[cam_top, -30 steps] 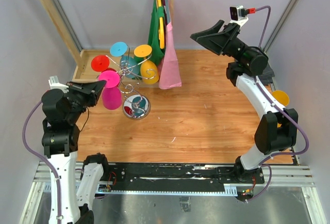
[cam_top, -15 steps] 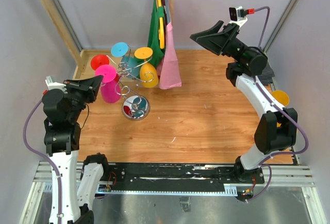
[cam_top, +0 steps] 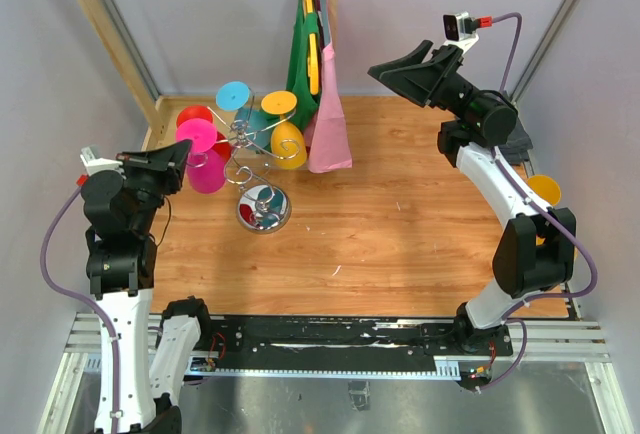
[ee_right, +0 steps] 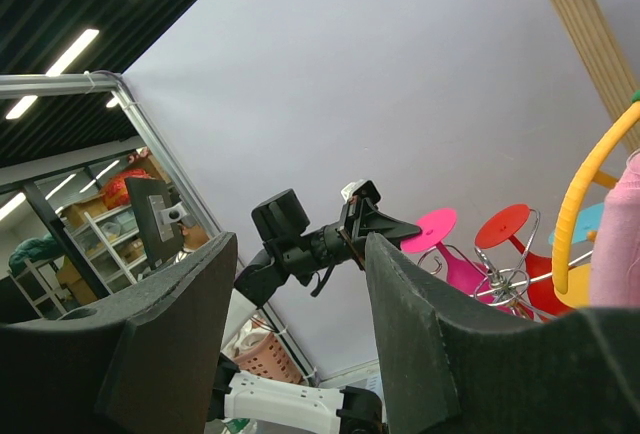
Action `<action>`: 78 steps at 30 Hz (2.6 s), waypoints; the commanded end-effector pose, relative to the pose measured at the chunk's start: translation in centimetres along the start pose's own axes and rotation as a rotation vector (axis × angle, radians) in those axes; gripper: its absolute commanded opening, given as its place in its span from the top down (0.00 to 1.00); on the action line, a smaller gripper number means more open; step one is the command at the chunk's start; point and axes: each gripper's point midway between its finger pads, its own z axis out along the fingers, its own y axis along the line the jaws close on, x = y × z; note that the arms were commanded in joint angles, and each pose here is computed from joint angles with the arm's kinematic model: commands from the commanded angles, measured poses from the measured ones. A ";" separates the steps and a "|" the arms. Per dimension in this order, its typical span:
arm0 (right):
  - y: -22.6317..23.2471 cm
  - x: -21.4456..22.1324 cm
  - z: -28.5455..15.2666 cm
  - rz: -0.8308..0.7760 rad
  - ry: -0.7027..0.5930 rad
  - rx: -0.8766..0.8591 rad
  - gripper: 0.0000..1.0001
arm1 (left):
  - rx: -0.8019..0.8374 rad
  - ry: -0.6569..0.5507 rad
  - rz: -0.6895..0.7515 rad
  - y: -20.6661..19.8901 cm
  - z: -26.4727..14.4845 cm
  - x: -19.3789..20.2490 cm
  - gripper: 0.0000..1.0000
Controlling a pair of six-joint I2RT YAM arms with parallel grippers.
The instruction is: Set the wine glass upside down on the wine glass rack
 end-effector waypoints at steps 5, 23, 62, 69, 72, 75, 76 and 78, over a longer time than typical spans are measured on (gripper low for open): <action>0.8 -0.5 -0.2 -0.058 -0.002 -0.034 0.44 | 0.050 -0.123 0.029 -1.7 -1.7 -2.2 1.00; 0.5 -0.3 -0.3 -0.046 -0.006 -0.028 0.44 | 0.049 0.011 0.055 0.0 -2.9 0.7 1.00; 0.2 -0.1 -0.3 -0.040 -0.009 -0.025 0.43 | -0.009 0.110 0.103 1.7 -8.0 3.1 0.46; -0.8 0.2 -0.6 -0.027 0.011 0.007 0.41 | 0.074 0.077 0.236 -2.2 -11.4 2.3 0.45; -2.4 0.6 -0.9 -0.017 0.040 0.080 0.41 | 0.111 0.067 0.338 -4.5 -10.9 1.6 0.45; -4.4 1.1 -1.3 -0.018 0.067 0.189 0.41 | 0.157 0.074 0.401 -7.0 -9.0 1.0 0.45; -5.0 1.3 -1.5 -0.017 0.077 0.229 0.41 | 0.159 0.079 0.407 -7.6 -8.1 0.8 0.46; -6.2 1.5 -1.9 -0.025 0.102 0.313 0.41 | 0.157 0.111 0.432 -8.4 -5.4 0.6 0.48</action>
